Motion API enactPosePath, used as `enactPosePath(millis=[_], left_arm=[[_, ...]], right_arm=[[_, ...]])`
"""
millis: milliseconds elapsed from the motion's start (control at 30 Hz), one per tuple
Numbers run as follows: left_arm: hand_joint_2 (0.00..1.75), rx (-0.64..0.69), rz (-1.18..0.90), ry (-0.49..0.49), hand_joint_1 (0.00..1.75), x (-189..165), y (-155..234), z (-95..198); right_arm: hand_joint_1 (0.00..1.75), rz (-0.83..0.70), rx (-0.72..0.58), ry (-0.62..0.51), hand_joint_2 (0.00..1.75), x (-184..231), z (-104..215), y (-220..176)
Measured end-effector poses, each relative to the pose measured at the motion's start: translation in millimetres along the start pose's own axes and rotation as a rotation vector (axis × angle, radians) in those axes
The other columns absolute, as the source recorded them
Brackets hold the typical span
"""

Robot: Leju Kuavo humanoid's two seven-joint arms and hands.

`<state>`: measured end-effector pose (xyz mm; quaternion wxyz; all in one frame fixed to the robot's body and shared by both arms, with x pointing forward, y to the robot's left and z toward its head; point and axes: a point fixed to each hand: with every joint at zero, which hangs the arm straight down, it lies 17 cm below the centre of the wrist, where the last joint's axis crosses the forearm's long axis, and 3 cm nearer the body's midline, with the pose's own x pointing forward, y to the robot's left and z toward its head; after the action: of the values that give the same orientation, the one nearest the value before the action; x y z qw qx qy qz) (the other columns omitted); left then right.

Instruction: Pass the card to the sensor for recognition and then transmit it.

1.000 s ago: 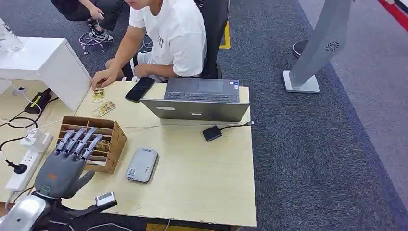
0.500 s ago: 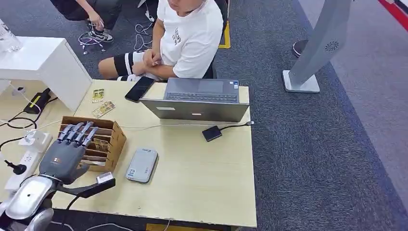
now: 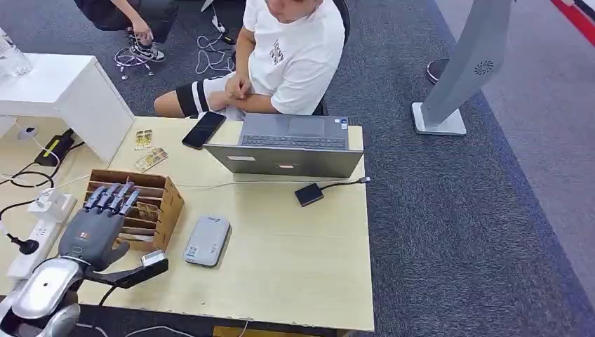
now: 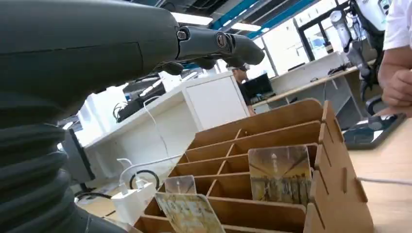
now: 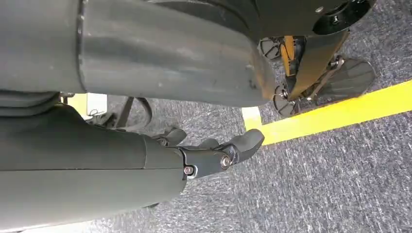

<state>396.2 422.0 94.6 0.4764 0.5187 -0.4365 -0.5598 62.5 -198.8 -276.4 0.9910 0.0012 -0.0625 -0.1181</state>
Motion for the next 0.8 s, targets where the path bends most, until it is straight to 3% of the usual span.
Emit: enactPosePath(millis=[800], left_arm=[[1.75, -0.098, -0.001, 0.041, 0.0, -12, -26, 5]], right_arm=[[0.0, 0.003, -0.005, 0.002, 0.0, 0, 0, -1]])
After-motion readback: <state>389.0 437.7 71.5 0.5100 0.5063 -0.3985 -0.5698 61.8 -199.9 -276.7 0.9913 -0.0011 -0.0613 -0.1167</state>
